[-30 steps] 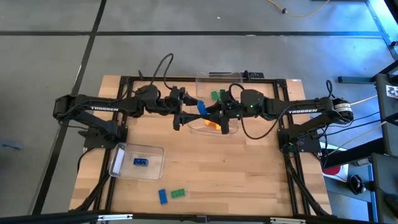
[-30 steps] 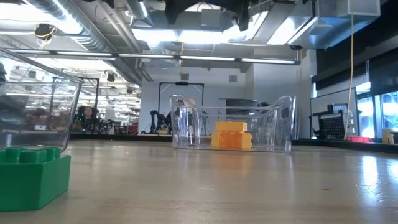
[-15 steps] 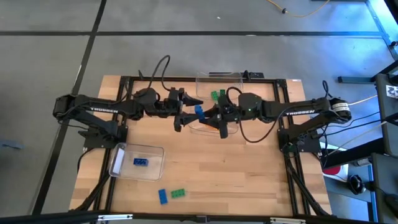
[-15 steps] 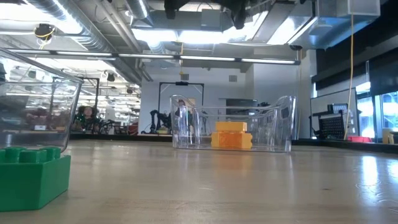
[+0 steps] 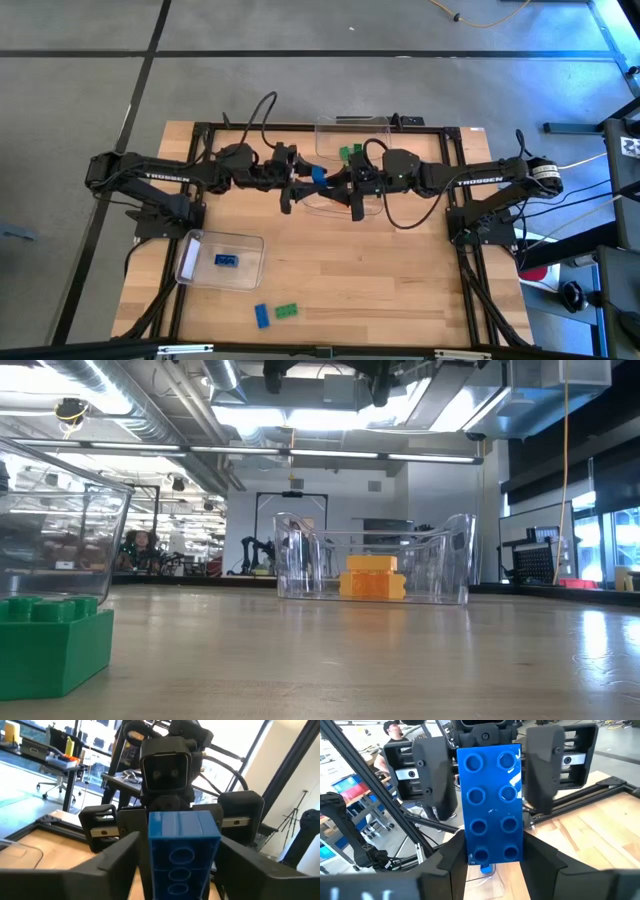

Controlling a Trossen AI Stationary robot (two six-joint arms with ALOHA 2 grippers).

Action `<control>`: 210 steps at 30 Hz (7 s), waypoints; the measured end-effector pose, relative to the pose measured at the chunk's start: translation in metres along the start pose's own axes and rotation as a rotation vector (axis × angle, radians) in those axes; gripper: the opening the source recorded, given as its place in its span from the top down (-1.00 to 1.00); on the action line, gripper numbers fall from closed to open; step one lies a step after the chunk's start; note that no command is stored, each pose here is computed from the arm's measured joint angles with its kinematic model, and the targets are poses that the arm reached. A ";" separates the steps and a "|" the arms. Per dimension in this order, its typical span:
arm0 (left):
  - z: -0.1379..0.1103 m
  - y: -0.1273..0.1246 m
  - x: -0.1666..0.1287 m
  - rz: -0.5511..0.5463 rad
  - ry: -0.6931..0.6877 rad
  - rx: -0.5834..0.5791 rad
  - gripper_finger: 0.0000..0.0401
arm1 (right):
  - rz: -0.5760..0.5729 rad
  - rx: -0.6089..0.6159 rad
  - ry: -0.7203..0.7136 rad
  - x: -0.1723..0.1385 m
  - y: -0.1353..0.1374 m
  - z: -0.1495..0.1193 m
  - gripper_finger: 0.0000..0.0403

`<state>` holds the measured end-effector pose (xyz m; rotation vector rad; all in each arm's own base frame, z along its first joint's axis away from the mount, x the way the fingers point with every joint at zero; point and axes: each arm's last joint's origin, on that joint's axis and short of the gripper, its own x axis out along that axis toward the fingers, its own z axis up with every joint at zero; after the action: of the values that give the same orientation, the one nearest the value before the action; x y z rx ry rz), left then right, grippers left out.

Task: Sort & place blocks by color
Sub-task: Put the top blue game piece into the bottom bottom transparent bin, then put the blue game piece into the bottom bottom transparent bin

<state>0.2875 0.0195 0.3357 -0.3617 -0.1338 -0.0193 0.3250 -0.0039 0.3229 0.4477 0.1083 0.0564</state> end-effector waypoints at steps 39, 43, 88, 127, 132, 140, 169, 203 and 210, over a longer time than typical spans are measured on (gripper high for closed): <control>0.021 -0.003 -0.089 0.164 0.082 0.009 0.38 | -0.288 -0.145 0.135 -0.092 -0.003 0.028 -0.46; 0.024 -0.008 -0.095 0.166 0.052 0.010 0.38 | -0.286 -0.170 0.136 -0.092 -0.003 0.029 -0.46; -0.155 -0.118 -0.150 0.245 1.466 0.021 0.38 | -0.380 -0.230 0.124 -0.092 -0.006 0.029 -0.46; -0.152 -0.100 -0.134 0.214 1.564 -0.111 -0.33 | -0.402 -0.223 0.116 -0.092 -0.006 0.029 -0.46; -0.140 -0.093 -0.132 0.208 1.510 -0.142 -0.35 | -0.402 -0.222 0.115 -0.092 -0.006 0.029 -0.46; -0.103 -0.078 -0.136 0.159 1.340 -0.195 -0.33 | -0.402 -0.221 0.115 -0.092 -0.006 0.029 -0.46; 0.036 -0.014 -0.137 0.214 0.145 0.029 -0.31 | -0.401 -0.222 0.115 -0.092 -0.006 0.029 -0.46; 0.041 -0.028 -0.115 0.127 -0.009 -0.102 -0.31 | -0.377 -0.197 0.118 -0.092 -0.006 0.029 -0.46; -0.002 -0.061 -0.083 0.058 0.216 -0.299 -0.31 | -0.400 -0.143 0.166 -0.094 -0.008 0.023 -0.46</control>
<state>0.2024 -0.0386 0.3444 -0.6589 0.0948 -0.0211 0.2351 -0.0282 0.3490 0.2711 0.3531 -0.2903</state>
